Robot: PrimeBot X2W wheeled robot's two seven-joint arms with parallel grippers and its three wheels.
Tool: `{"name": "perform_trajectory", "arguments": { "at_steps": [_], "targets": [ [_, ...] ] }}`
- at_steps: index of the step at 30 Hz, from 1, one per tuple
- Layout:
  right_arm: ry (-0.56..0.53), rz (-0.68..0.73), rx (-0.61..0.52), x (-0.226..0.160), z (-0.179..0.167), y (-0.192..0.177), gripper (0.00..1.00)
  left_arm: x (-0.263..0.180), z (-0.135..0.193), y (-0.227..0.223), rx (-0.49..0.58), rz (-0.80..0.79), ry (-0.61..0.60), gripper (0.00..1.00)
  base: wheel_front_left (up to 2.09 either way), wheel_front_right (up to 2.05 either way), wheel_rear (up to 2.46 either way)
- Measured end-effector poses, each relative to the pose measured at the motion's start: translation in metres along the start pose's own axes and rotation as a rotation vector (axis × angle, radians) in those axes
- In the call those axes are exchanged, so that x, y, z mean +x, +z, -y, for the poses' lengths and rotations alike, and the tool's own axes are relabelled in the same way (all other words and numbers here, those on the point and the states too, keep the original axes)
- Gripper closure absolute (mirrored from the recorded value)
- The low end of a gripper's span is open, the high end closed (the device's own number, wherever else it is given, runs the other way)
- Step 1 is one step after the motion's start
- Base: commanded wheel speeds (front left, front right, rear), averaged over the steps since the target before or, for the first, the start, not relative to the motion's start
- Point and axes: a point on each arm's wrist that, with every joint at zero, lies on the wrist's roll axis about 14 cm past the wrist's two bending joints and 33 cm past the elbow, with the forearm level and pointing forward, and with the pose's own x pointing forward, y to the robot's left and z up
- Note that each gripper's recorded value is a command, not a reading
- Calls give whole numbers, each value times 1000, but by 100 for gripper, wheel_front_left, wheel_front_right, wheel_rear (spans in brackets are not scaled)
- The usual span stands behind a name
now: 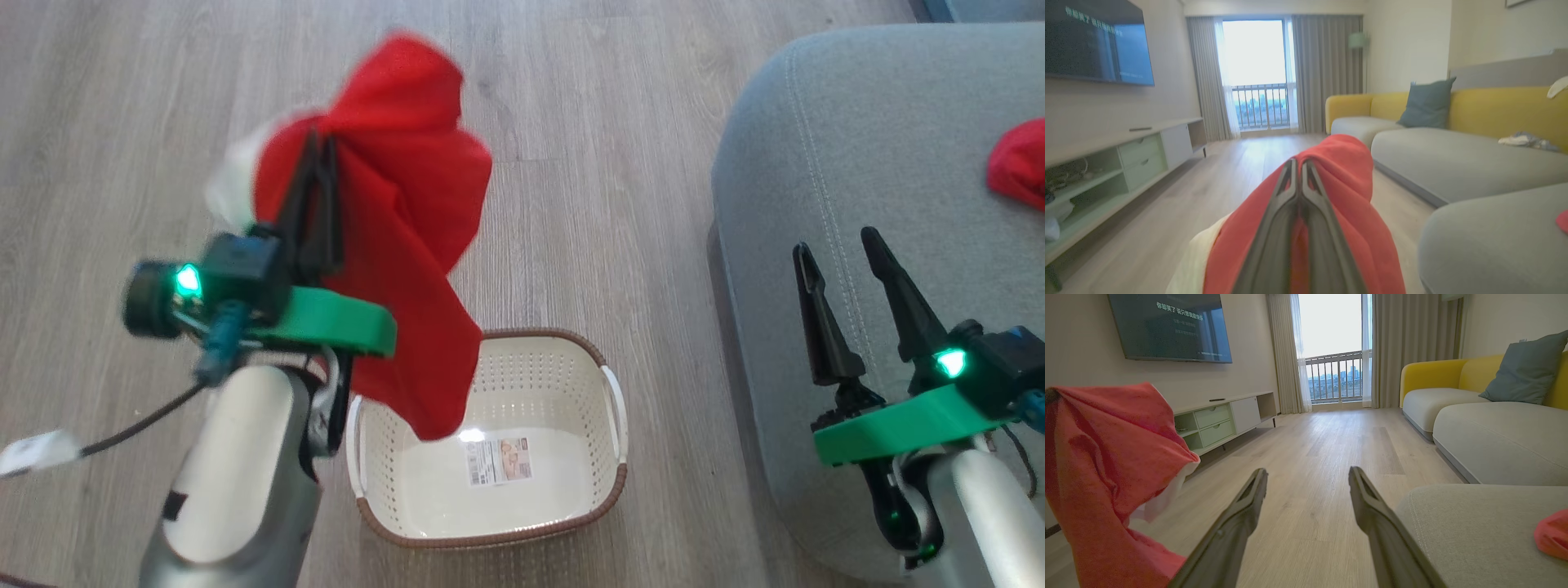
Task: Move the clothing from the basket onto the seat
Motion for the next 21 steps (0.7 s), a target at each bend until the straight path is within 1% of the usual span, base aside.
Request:
{"name": "perform_trajectory", "arguments": {
  "at_steps": [2,4,9,16,21],
  "targets": [
    [3,3,-1,0,-1,1,0,4,0,27,-17,83,9,100,0,0,0],
    [9,7,-1,0,-3,3,0,5,5,46,-31,140,-7,100,0,0,0],
    [31,15,-8,-2,-12,7,0,3,14,71,-52,207,-38,100,0,0,0],
    [35,16,-5,-3,-14,7,0,0,35,68,-65,198,-114,100,0,0,0],
    [55,13,0,-7,-21,6,0,1,39,58,-67,168,-125,100,0,0,0]
  ]
}}
